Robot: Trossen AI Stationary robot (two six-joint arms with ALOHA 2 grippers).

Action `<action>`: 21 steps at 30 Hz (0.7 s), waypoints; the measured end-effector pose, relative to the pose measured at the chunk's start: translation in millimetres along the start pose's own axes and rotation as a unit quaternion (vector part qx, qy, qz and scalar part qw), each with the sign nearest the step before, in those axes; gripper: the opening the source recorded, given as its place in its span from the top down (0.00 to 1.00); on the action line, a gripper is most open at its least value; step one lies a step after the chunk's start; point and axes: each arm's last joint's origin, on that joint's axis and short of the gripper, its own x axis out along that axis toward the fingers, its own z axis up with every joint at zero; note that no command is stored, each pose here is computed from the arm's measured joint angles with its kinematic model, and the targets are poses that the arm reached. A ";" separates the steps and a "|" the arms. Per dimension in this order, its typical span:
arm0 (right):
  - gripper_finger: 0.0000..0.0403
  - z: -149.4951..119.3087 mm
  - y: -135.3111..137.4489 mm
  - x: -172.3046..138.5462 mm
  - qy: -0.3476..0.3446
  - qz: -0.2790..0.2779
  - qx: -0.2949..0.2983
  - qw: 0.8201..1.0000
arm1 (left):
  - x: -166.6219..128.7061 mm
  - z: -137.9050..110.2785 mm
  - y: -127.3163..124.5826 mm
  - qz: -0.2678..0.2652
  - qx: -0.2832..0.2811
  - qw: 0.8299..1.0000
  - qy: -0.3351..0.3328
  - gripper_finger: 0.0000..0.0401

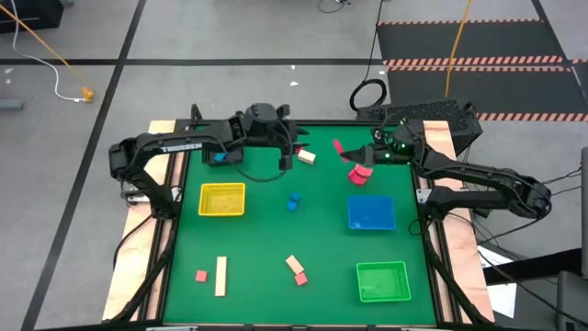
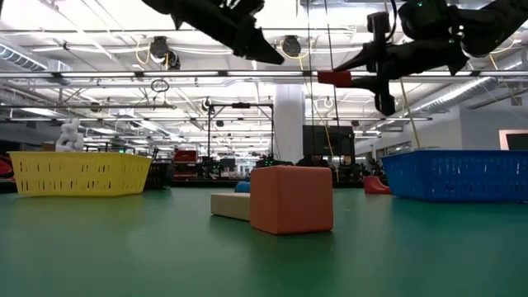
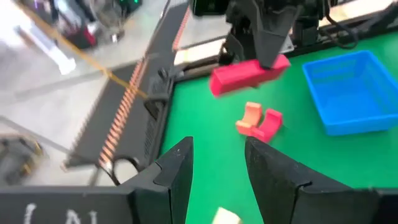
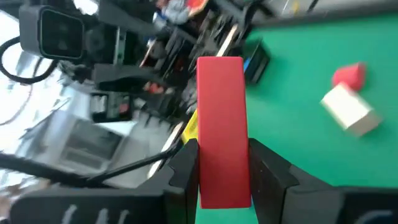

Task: Sort & place blocks by color
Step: Put the top right red block into the yellow bin

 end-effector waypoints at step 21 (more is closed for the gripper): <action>0.79 -27.6 7.8 36.9 0.074 0.058 0.051 0.994 | 34.4 -2.4 -39.6 -0.076 0.151 0.985 -0.031 0.63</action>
